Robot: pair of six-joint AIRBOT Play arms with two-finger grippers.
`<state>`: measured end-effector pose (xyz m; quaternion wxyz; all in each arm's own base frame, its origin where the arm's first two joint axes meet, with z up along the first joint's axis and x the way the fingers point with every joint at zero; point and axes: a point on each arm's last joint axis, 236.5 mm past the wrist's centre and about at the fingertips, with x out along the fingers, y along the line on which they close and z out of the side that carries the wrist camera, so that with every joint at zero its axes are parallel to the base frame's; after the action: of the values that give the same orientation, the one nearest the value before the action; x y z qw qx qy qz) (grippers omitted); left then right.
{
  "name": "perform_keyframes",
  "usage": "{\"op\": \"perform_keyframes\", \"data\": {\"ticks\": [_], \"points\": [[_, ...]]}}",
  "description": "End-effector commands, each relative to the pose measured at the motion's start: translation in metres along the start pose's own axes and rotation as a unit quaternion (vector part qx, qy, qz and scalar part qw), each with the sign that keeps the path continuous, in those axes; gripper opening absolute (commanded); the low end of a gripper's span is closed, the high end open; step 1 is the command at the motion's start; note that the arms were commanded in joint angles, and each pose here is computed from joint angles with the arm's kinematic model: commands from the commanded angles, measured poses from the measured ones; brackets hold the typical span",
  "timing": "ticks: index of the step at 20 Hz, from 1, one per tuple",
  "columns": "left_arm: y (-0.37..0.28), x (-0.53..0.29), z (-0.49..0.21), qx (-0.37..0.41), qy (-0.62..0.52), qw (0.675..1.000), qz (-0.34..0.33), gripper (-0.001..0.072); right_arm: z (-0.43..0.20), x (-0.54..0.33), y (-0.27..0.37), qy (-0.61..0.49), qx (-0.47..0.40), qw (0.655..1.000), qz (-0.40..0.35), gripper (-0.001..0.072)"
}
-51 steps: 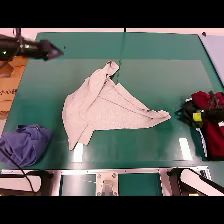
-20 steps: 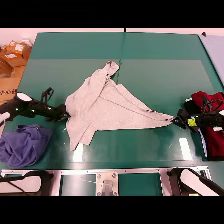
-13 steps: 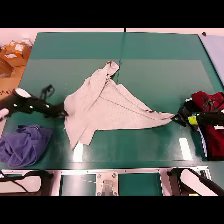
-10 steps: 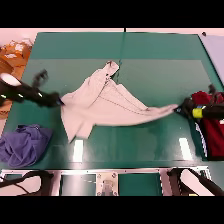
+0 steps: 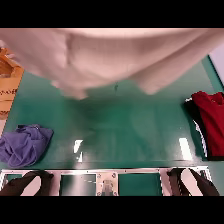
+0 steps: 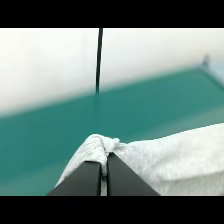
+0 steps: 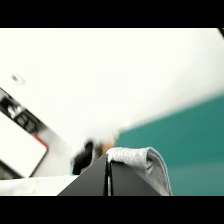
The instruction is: Fold the shirts.
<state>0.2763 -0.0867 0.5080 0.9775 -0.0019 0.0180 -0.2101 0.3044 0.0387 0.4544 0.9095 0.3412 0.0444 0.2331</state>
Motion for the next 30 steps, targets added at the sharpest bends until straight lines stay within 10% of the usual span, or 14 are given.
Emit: {"op": "perform_keyframes", "data": {"ticks": [1, 8, 13, 22, 30], "points": [[-0.055, -0.092, 0.083, 0.060, -0.146, 0.988, 0.009, 0.0022, 0.046, -0.041, 0.104, -0.114, -0.096, 0.988, 0.040, 0.0012], [-0.058, -0.074, 0.045, 0.018, -0.080, 0.996, -0.019, 0.0022, 0.037, -0.054, 0.085, -0.119, -0.165, 0.977, -0.062, 0.0012], [0.010, 0.039, -0.107, -0.131, 0.114, 0.985, -0.026, 0.0023, -0.005, -0.024, -0.053, -0.031, -0.052, 0.992, -0.107, 0.0012], [0.094, 0.200, -0.445, -0.317, 0.290, 0.903, 0.024, 0.0022, -0.263, 0.102, -0.349, 0.195, 0.144, 0.942, -0.234, 0.0013], [0.141, 0.296, -0.403, -0.300, 0.196, 0.933, 0.030, 0.0022, -0.261, 0.193, -0.410, 0.225, 0.170, 0.940, -0.191, 0.0013]]}}
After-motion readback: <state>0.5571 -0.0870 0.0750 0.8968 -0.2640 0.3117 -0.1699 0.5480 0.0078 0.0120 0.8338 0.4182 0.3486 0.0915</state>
